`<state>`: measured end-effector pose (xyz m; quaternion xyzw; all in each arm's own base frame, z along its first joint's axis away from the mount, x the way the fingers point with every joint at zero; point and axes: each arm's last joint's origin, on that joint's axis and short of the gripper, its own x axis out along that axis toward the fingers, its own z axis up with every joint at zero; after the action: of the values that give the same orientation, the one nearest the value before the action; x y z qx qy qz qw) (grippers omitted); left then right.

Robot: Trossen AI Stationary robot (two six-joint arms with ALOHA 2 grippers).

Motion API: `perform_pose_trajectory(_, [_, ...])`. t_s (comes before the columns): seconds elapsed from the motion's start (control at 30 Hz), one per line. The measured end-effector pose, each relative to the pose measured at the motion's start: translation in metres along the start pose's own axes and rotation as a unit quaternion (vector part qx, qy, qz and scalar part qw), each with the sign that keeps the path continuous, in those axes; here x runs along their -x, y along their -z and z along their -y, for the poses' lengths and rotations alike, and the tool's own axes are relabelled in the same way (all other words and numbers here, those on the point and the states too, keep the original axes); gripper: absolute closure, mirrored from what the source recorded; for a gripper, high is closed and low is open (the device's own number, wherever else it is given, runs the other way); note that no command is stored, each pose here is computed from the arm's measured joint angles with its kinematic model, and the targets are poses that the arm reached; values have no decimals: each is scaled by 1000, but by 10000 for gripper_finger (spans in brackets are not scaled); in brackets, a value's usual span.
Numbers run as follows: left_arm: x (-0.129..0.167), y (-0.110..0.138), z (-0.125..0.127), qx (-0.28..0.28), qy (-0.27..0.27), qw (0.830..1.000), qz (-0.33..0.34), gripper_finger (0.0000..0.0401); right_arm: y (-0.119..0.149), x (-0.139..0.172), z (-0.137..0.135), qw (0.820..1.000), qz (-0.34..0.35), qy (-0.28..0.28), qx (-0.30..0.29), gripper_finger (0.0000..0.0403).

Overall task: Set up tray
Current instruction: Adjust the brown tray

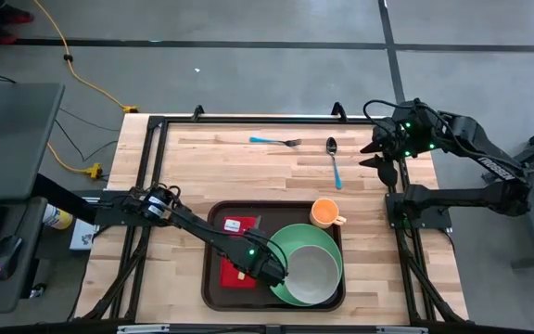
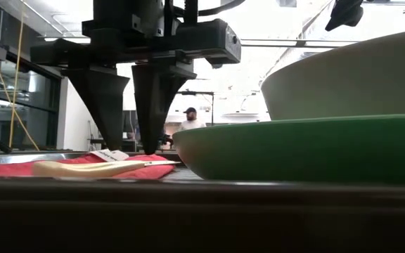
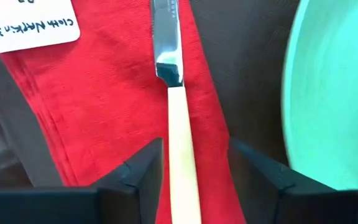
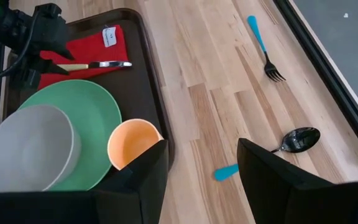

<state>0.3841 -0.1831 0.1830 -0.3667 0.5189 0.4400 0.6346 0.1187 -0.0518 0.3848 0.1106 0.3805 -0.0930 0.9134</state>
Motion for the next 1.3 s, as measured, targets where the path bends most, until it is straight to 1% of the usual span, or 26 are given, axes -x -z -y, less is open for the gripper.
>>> perform_pose_trajectory(0.13, [3,-1,0,-1,-4,1000,10,198,0,0,0,1000,0,0,0,233])
perform_pose_trajectory(0.23, [15,-7,-2,-4,-22,999,26,210,0,0,0,1000,-1,-4,0,233])
perform_pose_trajectory(0.37, [37,-20,-12,-10,-80,996,47,230,2,0,0,1000,-8,-4,-2,233])
perform_pose_trajectory(0.4, [44,-25,-14,-9,-89,995,52,236,2,0,0,1000,-9,-4,-2,233])
perform_pose_trajectory(0.47, [49,-32,-13,-14,-81,994,71,252,3,1,-1,1000,-9,-4,-2,233])
perform_pose_trajectory(0.57, [53,-44,-15,-28,-78,992,93,291,3,3,-1,1000,-5,-4,-1,233])
perform_pose_trajectory(0.63, [55,-52,-16,-48,-78,991,97,333,4,4,-1,1000,-2,-3,0,233])
perform_pose_trajectory(0.67, [54,-56,-16,-63,-82,989,101,360,5,5,-2,1000,-1,-3,0,233])
perform_pose_trajectory(0.7, [53,-60,-16,-79,-86,988,104,378,5,6,-2,1000,1,-3,1,233])
perform_pose_trajectory(0.73, [53,-65,-16,-94,-90,985,112,386,5,7,-2,1000,2,-2,1,233])
perform_pose_trajectory(0.8, [55,-79,-17,-129,-89,981,118,382,6,8,-2,1000,4,0,1,233])
perform_pose_trajectory(0.9, [58,-107,-21,-192,-90,971,113,389,6,8,-2,1000,6,0,2,233])
perform_pose_trajectory(0.97, [59,-130,-25,-236,-96,960,113,391,6,8,-2,1000,6,1,2,233])
perform_pose_trajectory(1.07, [62,-174,-37,-324,-96,935,104,390,5,8,-2,1000,8,1,2,233])
perform_pose_trajectory(1.13, [65,-208,-49,-386,-83,914,90,393,5,8,-2,1000,9,1,2,233])
perform_pose_trajectory(1.2, [66,-241,-59,-446,-52,889,89,393,5,8,-2,1000,9,1,2,233])
perform_pose_trajectory(1.3, [62,-288,-81,-516,-7,852,85,386,4,8,-2,1000,14,1,3,233])
